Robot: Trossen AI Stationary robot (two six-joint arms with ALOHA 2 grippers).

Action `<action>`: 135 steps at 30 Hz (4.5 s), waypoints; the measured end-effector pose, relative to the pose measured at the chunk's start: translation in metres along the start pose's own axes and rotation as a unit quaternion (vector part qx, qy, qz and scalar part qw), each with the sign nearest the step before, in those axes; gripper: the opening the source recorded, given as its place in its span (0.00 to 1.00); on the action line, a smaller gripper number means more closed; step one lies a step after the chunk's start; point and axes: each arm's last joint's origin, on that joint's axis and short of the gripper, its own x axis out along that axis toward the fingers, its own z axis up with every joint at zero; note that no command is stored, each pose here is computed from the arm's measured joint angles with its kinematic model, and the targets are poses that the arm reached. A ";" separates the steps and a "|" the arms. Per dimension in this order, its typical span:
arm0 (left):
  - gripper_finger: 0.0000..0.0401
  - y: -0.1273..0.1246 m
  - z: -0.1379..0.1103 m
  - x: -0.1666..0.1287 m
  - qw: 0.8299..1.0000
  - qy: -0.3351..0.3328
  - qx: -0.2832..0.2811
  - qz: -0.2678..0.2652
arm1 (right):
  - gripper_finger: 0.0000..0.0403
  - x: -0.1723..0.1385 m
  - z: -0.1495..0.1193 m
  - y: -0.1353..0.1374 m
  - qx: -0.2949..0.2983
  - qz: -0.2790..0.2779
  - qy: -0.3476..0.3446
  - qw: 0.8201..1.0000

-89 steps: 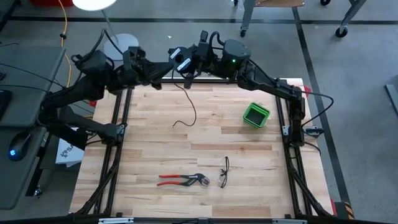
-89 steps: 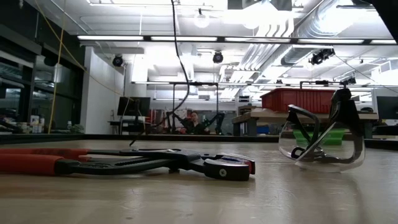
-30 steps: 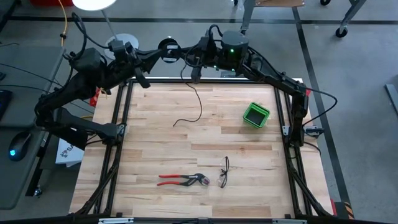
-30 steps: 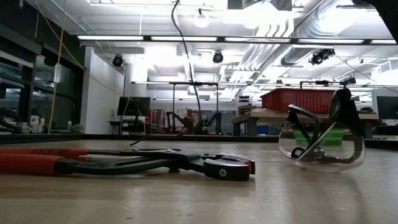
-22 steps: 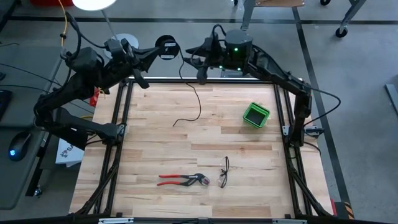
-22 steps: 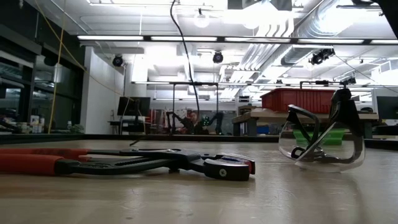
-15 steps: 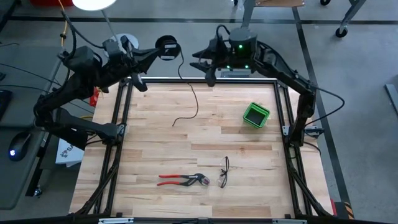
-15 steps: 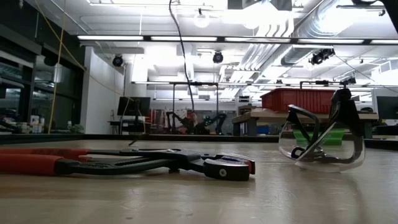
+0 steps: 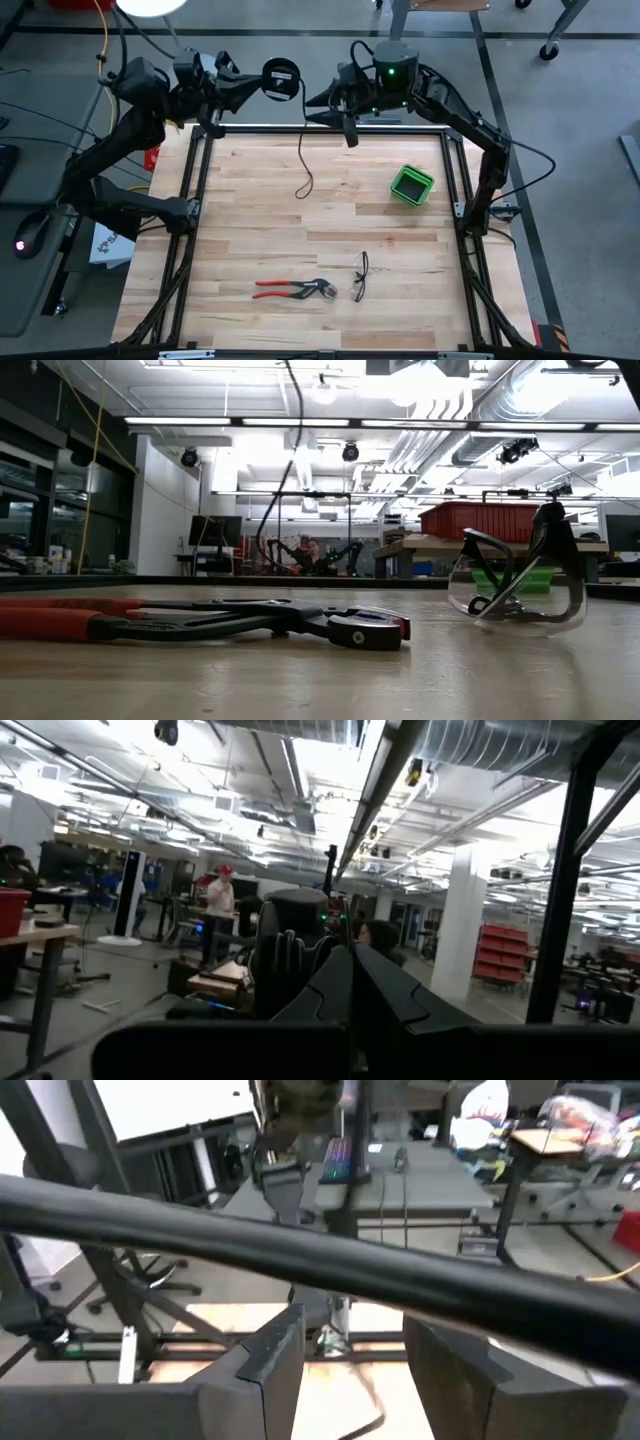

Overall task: Coil cords
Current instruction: Coil the black wire onto the black spool

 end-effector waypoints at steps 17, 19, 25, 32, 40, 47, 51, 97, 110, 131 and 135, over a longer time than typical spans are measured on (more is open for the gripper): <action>0.00 0.006 0.004 -0.001 1.000 -0.012 0.000 0.002 | 0.40 0.003 -0.002 0.005 -0.013 -0.002 0.009 1.000; 0.00 0.006 0.004 -0.001 1.000 -0.013 -0.001 0.002 | 0.40 0.004 -0.001 0.006 -0.026 -0.023 0.009 0.999; 0.00 0.005 0.007 -0.002 1.000 -0.029 0.003 -0.002 | 0.36 0.007 -0.001 0.011 -0.059 -0.037 0.009 0.998; 0.00 0.005 0.008 -0.001 0.999 -0.032 -0.006 -0.003 | 0.33 0.008 -0.001 0.011 -0.077 -0.070 0.016 0.994; 0.00 0.006 0.006 0.001 0.999 -0.030 -0.010 -0.001 | 0.33 0.008 0.001 0.011 -0.077 -0.074 0.005 0.994; 0.00 0.007 0.006 0.001 0.999 -0.032 -0.009 0.004 | 0.26 0.008 0.001 0.010 -0.080 -0.085 0.007 0.993; 0.00 0.007 0.006 0.001 0.999 -0.035 -0.009 0.007 | 0.13 0.008 0.001 0.010 -0.081 -0.089 0.008 0.993; 0.00 -0.003 -0.021 0.014 0.851 0.047 -0.523 0.019 | 0.00 0.057 0.019 0.032 -0.103 -0.180 -0.180 0.962; 0.00 -0.010 -0.015 -0.009 0.846 0.081 -0.525 0.054 | 0.00 0.057 0.019 0.033 -0.108 -0.174 -0.179 0.962; 0.00 -0.009 -0.030 -0.031 0.880 0.186 -0.420 0.120 | 0.00 0.061 0.009 0.034 -0.093 -0.157 -0.126 0.975; 0.00 -0.010 -0.036 -0.045 0.882 0.236 -0.379 0.149 | 0.00 0.063 -0.001 0.042 -0.075 -0.114 -0.074 0.988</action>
